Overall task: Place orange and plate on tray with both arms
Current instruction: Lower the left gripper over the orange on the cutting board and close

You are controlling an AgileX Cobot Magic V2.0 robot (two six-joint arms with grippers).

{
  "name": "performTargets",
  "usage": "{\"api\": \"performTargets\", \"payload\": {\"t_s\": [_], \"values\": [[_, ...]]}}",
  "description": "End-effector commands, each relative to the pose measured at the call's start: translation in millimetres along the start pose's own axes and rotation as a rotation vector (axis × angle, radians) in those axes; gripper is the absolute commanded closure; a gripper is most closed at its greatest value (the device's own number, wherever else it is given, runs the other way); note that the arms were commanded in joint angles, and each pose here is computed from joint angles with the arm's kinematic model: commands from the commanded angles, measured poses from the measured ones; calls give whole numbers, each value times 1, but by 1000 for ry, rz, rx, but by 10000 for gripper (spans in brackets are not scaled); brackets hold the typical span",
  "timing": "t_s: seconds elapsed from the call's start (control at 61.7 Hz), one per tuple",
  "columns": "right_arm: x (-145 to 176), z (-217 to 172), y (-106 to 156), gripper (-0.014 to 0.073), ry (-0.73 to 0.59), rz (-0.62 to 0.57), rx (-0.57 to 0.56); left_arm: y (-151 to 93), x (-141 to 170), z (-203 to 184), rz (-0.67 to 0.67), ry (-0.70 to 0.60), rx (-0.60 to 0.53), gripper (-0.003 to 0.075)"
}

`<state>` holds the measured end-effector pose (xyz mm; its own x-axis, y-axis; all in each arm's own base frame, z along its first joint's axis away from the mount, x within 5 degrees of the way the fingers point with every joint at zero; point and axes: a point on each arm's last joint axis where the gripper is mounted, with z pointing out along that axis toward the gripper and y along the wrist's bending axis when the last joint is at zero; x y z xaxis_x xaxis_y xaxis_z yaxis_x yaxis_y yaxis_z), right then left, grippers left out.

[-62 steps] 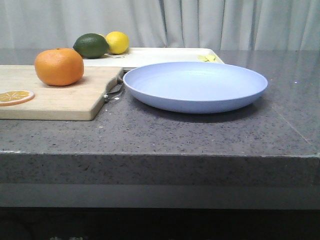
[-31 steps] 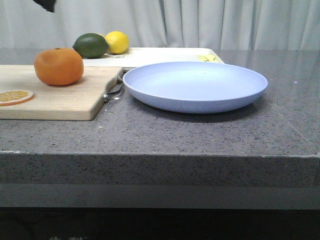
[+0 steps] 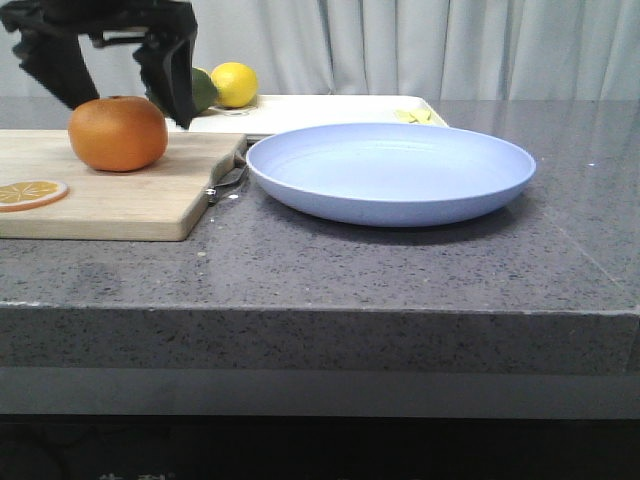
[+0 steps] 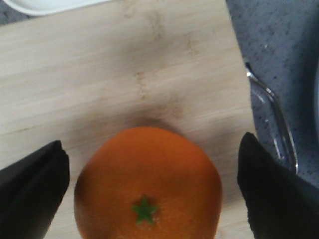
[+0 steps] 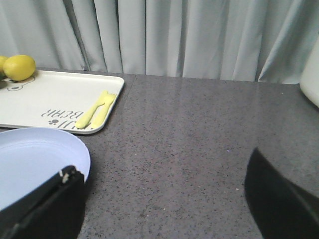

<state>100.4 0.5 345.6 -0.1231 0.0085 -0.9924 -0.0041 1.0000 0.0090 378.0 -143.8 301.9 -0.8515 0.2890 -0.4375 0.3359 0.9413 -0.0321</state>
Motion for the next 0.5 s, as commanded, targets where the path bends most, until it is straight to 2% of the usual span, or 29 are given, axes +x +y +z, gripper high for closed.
{"api": "performTargets", "payload": {"t_s": [0.0, 0.178, 0.259, 0.373, 0.486], "values": [[-18, -1, 0, -57, -109, -1, 2, -2, -7, -22, -3, -64, 3, 59], [-18, -1, 0, -57, -109, -1, 2, -2, -1, -20, -4, 3, 3, 61], [-18, -1, 0, -57, -109, -1, 2, -2, 0, -20, -4, 10, 3, 93], [-18, -1, 0, -57, -109, -1, 2, -2, 0, -20, -4, 11, 3, 217], [-18, -1, 0, -57, -109, -1, 2, -2, 0, -20, -4, 9, 3, 388]]}}
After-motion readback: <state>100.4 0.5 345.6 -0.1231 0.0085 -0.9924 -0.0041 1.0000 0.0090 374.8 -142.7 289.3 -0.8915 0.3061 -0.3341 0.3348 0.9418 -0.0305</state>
